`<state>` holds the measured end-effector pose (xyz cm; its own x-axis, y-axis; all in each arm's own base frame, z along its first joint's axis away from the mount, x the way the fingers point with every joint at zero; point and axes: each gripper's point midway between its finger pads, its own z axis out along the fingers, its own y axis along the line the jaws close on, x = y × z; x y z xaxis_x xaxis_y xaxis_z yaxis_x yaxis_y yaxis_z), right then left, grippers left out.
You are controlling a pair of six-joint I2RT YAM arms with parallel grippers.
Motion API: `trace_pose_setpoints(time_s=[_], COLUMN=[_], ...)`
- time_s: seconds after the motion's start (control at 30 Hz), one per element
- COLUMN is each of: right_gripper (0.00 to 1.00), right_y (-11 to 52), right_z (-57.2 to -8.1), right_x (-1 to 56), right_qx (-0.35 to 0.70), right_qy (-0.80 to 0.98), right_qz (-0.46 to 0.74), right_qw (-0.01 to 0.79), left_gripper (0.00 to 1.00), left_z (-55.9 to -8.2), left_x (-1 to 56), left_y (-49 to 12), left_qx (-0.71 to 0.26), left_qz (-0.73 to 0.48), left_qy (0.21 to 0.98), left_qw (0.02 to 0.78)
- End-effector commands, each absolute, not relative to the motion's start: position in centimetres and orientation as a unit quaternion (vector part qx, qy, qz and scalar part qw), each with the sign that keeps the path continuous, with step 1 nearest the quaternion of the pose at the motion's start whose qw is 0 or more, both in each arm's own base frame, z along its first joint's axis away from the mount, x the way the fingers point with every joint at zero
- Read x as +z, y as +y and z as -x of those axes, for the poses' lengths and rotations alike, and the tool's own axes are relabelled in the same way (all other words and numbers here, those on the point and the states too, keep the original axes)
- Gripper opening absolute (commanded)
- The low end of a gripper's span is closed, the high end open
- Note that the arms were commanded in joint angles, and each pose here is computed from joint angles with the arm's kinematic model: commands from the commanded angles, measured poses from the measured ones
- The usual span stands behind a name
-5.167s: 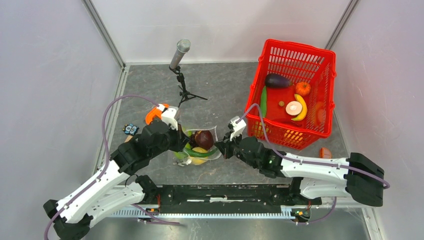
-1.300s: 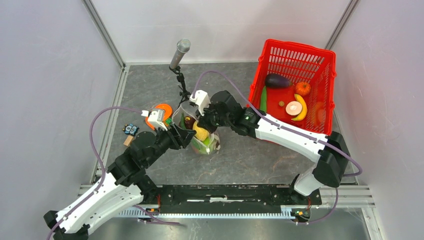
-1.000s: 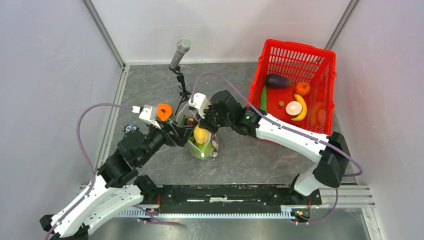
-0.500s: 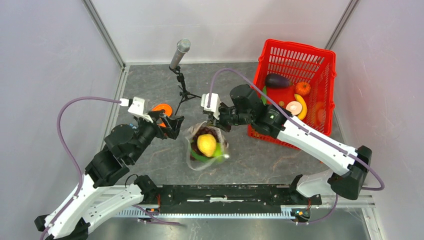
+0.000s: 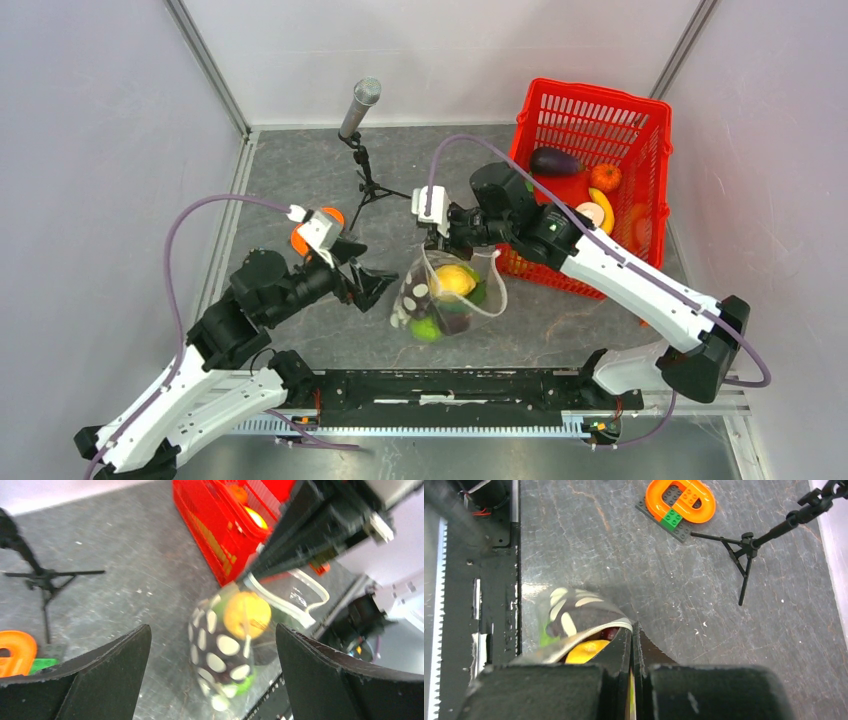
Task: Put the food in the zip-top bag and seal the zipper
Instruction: Adjust the zipper food storage bag at the center of the board.
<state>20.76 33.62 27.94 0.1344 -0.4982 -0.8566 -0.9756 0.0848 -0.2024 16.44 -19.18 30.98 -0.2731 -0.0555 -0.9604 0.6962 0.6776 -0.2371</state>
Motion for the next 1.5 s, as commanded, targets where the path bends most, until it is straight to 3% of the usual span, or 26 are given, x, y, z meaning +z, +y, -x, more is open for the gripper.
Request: trace_pose_setpoints(time_s=[0.0,0.2,0.43,0.63,1.03,1.17,1.3,1.47], right_gripper=[0.0,0.0,0.0,0.0,0.0,0.01,0.01,0.01], right_y=[34.9,37.3,38.8,38.6,37.6,37.3,37.3,37.2], right_z=[-24.1,-26.3,-28.3,-28.2,-28.6,-28.4,-28.8,-29.0], right_x=[28.9,27.0,26.0,26.3,24.4,24.1,23.8,23.4], right_qx=[0.279,0.3,0.321,0.32,0.302,0.299,0.295,0.291], right_qy=[0.596,0.594,0.595,0.595,0.59,0.58,0.584,0.585], right_qz=[0.588,0.607,0.613,0.611,0.635,0.647,0.649,0.653], right_qw=[0.47,0.434,0.409,0.413,0.397,0.395,0.389,0.384], left_gripper=[0.96,0.94,0.9,0.98,1.0,1.0,1.0,1.0], left_z=[-14.1,-15.7,-21.2,-21.3,-19.9,-20.3,-18.5,-19.4], left_x=[30.9,28.1,26.6,29.2,26.4,25.8,26.8,27.4], left_y=[-22.2,-23.1,-18.7,-16.9,-21.1,-20.1,-20.8,-20.5], left_qx=[-0.403,-0.383,-0.253,-0.245,-0.245,-0.218,-0.263,-0.28], left_qz=[-0.304,-0.308,-0.172,-0.142,-0.342,-0.365,-0.41,-0.42], left_qy=[0.67,0.689,0.74,0.705,0.648,0.642,0.605,0.614], left_qw=[0.544,0.533,0.599,0.651,0.635,0.638,0.63,0.607])
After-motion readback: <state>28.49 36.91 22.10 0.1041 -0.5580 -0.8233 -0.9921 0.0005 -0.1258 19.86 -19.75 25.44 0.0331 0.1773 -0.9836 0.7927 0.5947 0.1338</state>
